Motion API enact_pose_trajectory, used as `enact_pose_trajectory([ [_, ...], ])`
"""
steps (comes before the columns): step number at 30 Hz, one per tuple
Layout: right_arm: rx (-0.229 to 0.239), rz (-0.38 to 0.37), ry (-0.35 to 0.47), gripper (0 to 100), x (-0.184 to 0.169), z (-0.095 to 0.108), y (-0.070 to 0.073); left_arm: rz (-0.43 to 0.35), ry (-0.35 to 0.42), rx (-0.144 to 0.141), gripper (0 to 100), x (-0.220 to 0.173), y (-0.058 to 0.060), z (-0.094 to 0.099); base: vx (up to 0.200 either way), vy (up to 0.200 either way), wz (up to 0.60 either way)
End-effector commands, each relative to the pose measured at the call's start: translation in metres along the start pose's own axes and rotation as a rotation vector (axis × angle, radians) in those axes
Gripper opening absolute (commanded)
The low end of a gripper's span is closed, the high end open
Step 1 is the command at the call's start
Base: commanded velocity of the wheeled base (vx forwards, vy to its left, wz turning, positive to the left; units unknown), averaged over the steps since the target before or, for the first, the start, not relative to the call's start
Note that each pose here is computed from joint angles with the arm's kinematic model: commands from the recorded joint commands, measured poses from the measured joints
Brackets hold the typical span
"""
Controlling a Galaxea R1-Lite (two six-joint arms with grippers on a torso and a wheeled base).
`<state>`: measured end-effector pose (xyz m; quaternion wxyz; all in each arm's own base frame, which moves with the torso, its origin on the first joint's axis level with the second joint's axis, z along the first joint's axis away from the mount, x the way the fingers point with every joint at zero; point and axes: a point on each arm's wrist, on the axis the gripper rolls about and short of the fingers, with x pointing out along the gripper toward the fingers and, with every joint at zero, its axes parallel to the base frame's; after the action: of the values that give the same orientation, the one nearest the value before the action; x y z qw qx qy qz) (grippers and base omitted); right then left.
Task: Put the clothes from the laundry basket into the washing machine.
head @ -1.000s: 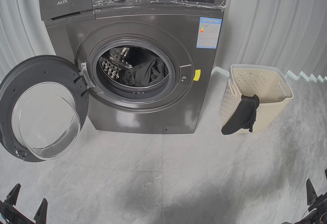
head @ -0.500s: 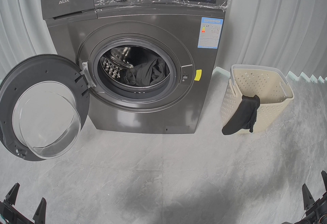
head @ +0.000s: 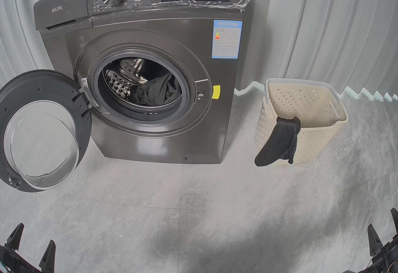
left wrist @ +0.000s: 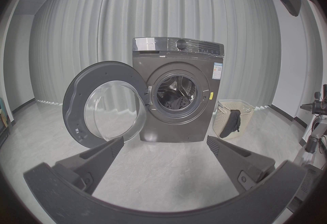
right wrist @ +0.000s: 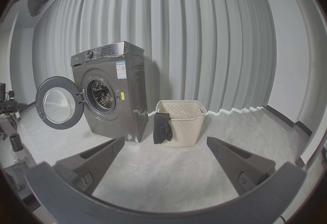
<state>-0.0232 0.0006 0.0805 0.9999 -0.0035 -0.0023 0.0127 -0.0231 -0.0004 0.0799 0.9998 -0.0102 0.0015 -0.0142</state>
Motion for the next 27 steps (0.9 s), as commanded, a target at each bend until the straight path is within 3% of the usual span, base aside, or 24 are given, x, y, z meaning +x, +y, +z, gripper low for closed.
enact_pose_trajectory([
  [1,0.001,0.001,0.004,100,0.0004,-0.0050,0.0000,0.001,0.002,-0.001,100,0.0001,0.0001,-0.0044,0.000,-0.200,0.00],
  [11,0.000,0.001,0.006,100,0.0004,-0.0052,0.0000,-0.002,0.003,0.007,100,0.0002,0.0001,-0.0048,0.000,-0.200,0.00],
  [17,0.001,0.001,0.006,100,0.0004,-0.0052,0.0000,-0.002,0.002,0.002,100,0.0001,0.0000,-0.0044,0.000,0.000,0.00],
  [27,0.000,0.001,0.006,100,0.0004,-0.0052,0.0000,-0.001,0.002,-0.007,100,0.0001,0.0001,-0.0044,0.180,0.000,0.00],
])
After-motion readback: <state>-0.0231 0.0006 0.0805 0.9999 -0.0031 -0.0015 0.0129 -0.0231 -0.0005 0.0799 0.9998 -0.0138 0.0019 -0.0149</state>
